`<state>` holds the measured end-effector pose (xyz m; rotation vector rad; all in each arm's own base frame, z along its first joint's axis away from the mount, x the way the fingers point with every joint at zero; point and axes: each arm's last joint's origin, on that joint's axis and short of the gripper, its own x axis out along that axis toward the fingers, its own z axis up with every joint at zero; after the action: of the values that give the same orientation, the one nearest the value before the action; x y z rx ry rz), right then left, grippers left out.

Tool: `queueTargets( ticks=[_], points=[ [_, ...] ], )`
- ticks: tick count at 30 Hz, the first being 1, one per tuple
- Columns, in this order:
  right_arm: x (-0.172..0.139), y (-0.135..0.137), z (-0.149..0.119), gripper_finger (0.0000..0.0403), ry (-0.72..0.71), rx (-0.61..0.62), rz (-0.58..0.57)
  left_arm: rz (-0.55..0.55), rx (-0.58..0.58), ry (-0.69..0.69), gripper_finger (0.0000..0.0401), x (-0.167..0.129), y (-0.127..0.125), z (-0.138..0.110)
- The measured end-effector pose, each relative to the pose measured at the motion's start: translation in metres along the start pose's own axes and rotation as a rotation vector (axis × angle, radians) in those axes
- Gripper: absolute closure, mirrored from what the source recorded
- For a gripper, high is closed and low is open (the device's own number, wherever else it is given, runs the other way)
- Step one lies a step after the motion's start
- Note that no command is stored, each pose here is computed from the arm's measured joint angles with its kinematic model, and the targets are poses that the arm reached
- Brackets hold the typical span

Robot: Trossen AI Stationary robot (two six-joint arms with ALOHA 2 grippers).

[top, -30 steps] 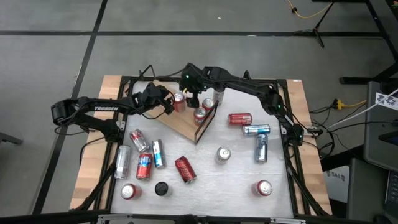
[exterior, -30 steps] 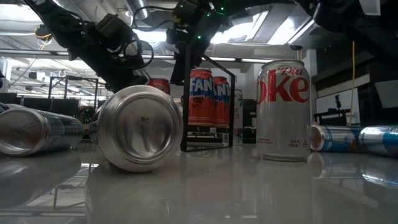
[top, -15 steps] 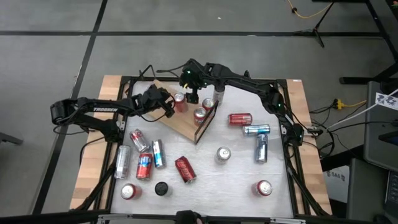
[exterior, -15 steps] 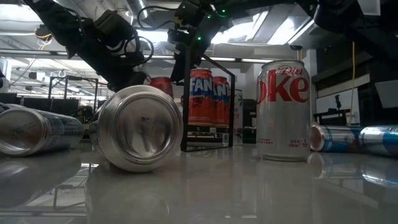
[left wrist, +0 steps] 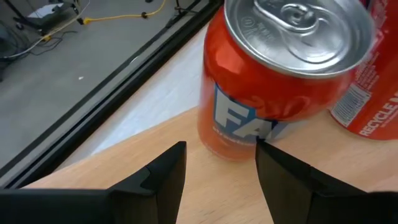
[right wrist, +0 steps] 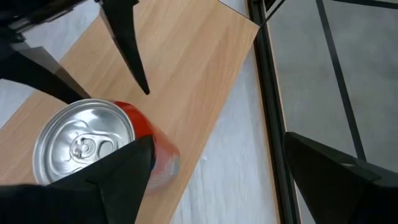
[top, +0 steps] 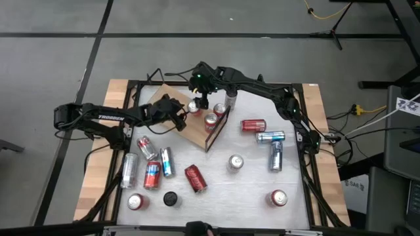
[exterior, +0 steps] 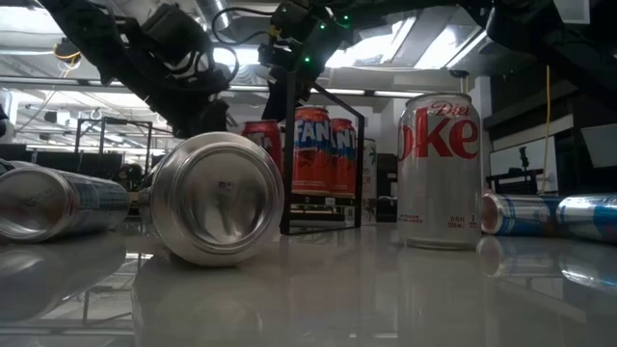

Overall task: Pick and place cans onto a shelf
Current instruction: Put the center red soda can on the shelf

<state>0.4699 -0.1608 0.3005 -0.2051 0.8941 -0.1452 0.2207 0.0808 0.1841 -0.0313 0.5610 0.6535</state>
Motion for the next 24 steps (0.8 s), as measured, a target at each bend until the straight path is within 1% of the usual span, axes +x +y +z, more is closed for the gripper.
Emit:
queueTargets(
  ticks=[9,19,24],
  points=[
    [-0.0002,-0.0038,-0.0002,0.0052,0.035,-0.026,-0.117,0.003,-0.009,-0.03,0.0219,-0.0003,-0.0004,0.0032],
    [-0.0001,-0.0046,0.002,0.0052,0.015,-0.027,-0.133,0.006,-0.007,-0.033,0.0218,-0.0003,-0.0002,0.0036],
    [-0.0016,-0.0041,0.0001,0.0052,0.045,-0.047,-0.146,0.104,0.012,-0.014,0.0218,-0.0004,0.0027,0.0015]
  ],
)
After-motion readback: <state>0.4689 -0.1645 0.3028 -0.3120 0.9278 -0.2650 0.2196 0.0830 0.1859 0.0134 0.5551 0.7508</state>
